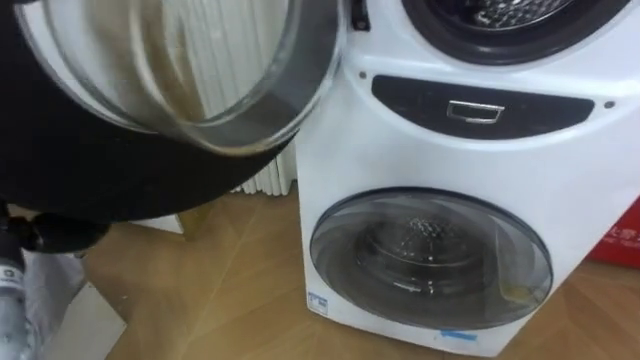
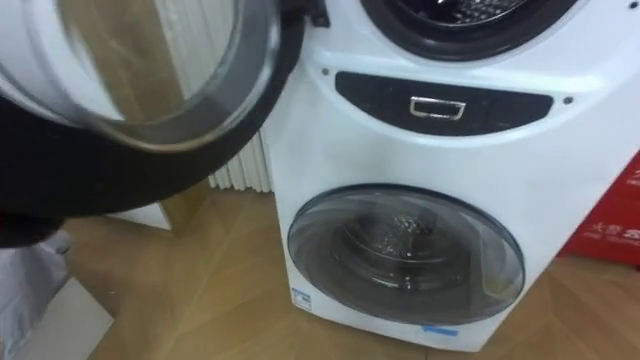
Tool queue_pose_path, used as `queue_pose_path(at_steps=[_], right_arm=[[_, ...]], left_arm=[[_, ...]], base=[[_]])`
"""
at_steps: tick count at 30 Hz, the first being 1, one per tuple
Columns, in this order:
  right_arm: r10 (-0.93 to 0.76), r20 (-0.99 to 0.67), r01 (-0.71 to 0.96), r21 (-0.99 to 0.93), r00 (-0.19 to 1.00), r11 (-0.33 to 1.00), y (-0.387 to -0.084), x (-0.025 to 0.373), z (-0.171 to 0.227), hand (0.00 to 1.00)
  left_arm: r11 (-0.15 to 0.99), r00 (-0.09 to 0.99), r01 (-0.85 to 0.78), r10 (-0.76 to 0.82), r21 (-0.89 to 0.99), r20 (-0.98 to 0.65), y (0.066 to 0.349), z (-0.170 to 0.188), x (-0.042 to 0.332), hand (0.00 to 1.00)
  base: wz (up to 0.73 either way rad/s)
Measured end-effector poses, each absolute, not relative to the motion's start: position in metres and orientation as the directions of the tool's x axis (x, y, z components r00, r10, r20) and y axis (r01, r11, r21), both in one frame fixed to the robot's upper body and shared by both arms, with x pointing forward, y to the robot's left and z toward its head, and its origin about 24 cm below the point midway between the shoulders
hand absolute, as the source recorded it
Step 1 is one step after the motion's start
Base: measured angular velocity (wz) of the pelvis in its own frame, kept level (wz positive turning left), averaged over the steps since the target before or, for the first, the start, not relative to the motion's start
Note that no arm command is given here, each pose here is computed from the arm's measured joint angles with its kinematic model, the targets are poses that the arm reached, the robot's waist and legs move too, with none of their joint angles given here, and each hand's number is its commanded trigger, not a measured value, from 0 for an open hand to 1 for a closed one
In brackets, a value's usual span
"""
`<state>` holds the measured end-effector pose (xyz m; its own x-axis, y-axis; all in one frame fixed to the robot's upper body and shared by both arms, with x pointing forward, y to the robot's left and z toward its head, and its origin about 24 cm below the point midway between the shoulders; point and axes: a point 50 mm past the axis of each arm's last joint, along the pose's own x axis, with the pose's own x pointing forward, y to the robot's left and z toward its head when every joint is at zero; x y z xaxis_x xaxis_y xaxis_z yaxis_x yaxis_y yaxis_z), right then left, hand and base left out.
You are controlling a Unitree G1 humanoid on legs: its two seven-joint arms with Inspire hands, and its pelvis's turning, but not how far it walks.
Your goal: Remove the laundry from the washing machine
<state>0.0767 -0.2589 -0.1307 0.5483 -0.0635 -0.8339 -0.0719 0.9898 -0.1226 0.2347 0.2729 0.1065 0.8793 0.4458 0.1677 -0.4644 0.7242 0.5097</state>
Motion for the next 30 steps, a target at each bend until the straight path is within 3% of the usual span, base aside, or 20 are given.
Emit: queue_pose_path(at_steps=[4,11,15,21,30], right_arm=[[-0.019,-0.835,-0.094,-0.084,0.55,0.992,-0.248,0.08,-0.134,0.0],[0.005,-0.821,-0.103,-0.065,0.57,0.993,-0.239,0.088,-0.133,0.0],[0.014,-0.822,-0.099,-0.052,0.57,0.994,-0.235,0.087,-0.135,0.0],[0.009,-0.818,-0.071,-0.04,0.575,0.997,-0.235,0.088,-0.135,0.0],[0.075,-0.81,-0.132,-0.002,0.582,0.991,-0.212,0.096,-0.138,0.0]], left_arm=[[0.78,0.928,-0.364,0.347,0.509,0.133,0.25,0.097,0.228,0.0],[0.882,1.0,0.016,-0.019,0.472,0.003,0.197,0.07,0.21,0.0],[0.901,0.974,0.225,-0.223,0.37,-0.05,0.165,0.053,0.198,0.0],[0.859,0.907,0.414,-0.362,0.302,-0.214,0.146,0.013,0.185,0.0],[0.794,0.835,0.547,-0.496,0.264,-0.238,0.116,0.006,0.176,0.0]], base=[[-0.09],[-0.28],[-0.21],[-0.18],[-0.11]])
